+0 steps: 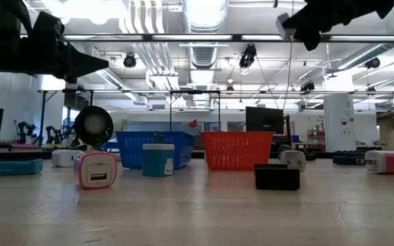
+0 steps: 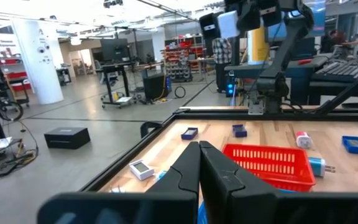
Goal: Pick & Place Office items
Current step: Put the white charger adapter into the red bin
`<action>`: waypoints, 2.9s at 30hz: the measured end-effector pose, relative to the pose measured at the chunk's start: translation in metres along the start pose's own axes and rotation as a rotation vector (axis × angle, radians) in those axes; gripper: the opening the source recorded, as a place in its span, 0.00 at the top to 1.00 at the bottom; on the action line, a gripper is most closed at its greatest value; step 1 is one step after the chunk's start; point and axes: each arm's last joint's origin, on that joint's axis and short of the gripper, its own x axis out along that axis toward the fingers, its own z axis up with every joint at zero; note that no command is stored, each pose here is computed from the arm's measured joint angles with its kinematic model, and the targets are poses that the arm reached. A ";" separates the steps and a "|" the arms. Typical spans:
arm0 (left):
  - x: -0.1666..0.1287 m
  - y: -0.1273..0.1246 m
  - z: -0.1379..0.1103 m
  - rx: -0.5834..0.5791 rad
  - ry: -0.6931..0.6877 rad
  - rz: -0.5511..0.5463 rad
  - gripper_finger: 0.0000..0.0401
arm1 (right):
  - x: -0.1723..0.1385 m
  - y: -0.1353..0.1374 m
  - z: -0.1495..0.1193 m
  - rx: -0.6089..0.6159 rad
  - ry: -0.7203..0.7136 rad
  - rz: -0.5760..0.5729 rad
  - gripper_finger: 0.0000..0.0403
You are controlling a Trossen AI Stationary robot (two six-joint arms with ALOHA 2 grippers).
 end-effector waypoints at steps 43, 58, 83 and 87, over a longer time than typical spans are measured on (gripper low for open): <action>0.000 0.000 -0.001 -0.005 0.012 0.002 0.98 | -0.026 0.013 -0.097 0.041 -0.337 -0.069 0.60; 0.000 0.000 -0.001 -0.012 0.014 0.009 0.98 | -0.019 0.007 -0.134 0.069 -0.323 -0.133 0.60; 0.000 0.001 -0.001 -0.016 0.018 0.035 0.98 | -0.011 0.000 -0.154 0.051 -0.416 -0.231 0.59; 0.000 0.001 -0.001 -0.016 0.018 0.035 0.98 | -0.011 0.000 -0.153 0.039 -0.421 -0.232 0.60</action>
